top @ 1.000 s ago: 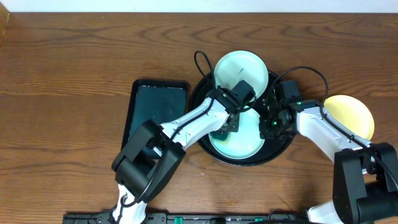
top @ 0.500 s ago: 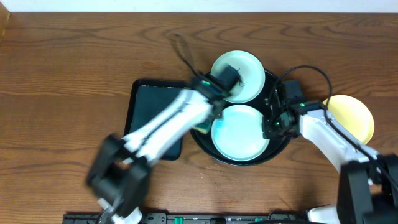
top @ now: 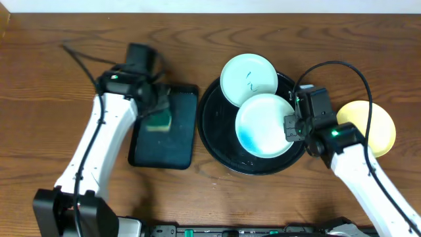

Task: Clean dirty plates on tray and stack at the side
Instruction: 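Return the sponge to the black tray with the left gripper, then lift the pale green 'W' plate with the right gripper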

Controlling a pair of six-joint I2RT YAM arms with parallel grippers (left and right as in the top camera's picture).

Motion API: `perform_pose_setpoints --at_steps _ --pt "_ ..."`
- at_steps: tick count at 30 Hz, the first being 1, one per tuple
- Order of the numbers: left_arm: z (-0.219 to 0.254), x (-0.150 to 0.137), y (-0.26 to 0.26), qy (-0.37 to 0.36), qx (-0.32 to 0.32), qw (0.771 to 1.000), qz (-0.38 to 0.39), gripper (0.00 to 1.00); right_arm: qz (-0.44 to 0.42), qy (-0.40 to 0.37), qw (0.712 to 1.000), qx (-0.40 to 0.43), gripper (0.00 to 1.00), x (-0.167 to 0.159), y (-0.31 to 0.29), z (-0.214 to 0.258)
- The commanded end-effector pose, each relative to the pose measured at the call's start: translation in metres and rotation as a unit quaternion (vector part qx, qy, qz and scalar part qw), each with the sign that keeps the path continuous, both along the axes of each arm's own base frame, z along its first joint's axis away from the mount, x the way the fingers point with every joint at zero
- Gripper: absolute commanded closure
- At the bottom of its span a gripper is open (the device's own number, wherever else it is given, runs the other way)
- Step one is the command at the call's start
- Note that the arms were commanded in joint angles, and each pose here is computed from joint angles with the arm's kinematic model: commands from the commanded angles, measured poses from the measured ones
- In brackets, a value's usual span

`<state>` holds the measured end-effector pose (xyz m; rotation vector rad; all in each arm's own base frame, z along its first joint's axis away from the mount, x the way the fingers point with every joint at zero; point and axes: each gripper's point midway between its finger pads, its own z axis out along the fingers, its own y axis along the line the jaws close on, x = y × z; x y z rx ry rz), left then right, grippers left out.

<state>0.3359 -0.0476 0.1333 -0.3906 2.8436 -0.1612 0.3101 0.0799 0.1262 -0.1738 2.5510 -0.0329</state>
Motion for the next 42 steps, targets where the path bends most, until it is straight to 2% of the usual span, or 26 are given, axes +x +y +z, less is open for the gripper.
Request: perform_pose_setpoints --at_steps 1,5,7,11,15,18,21,22,28,35,42 --pt "-0.021 -0.011 -0.006 0.021 -0.057 0.997 -0.044 0.72 0.011 -0.049 0.998 -0.046 0.99 0.004 -0.001 0.021" --pt "-0.033 -0.018 -0.004 0.035 -0.059 0.997 -0.041 0.43 0.028 -0.078 0.992 -0.092 0.99 0.005 0.002 0.033" --pt "-0.032 -0.019 -0.004 0.033 -0.059 0.997 -0.041 0.38 0.047 -0.091 0.988 -0.112 0.99 0.006 0.008 0.038" --pt "-0.017 -0.016 -0.005 0.011 -0.061 0.997 -0.043 0.36 0.097 -0.127 0.973 -0.165 0.99 0.008 0.026 0.052" --pt "0.009 -0.016 -0.008 -0.030 -0.069 0.996 -0.048 0.33 0.073 -0.171 0.955 -0.232 0.99 0.007 0.025 0.071" --pt "0.026 -0.019 -0.008 -0.058 -0.071 0.995 -0.050 0.32 0.085 -0.185 0.944 -0.259 0.99 0.002 0.032 0.078" --pt "0.038 -0.021 -0.008 -0.079 -0.071 0.993 -0.052 0.21 0.092 -0.198 0.938 -0.269 0.99 -0.001 0.040 0.083" --pt "0.040 -0.021 -0.008 -0.082 -0.071 0.993 -0.052 0.21 0.092 -0.204 0.936 -0.272 0.99 -0.002 0.042 0.085" --pt "0.040 -0.021 -0.008 -0.082 -0.072 0.993 -0.049 0.20 0.095 -0.231 0.923 -0.294 0.99 -0.008 0.051 0.101" --pt "0.040 -0.021 -0.008 -0.081 -0.073 0.993 -0.047 0.19 0.089 -0.262 0.920 -0.278 0.99 -0.010 0.053 0.131" --pt "0.040 -0.021 -0.008 -0.081 -0.073 0.993 -0.047 0.19 0.139 -0.275 0.899 -0.312 0.99 -0.016 0.059 0.146"
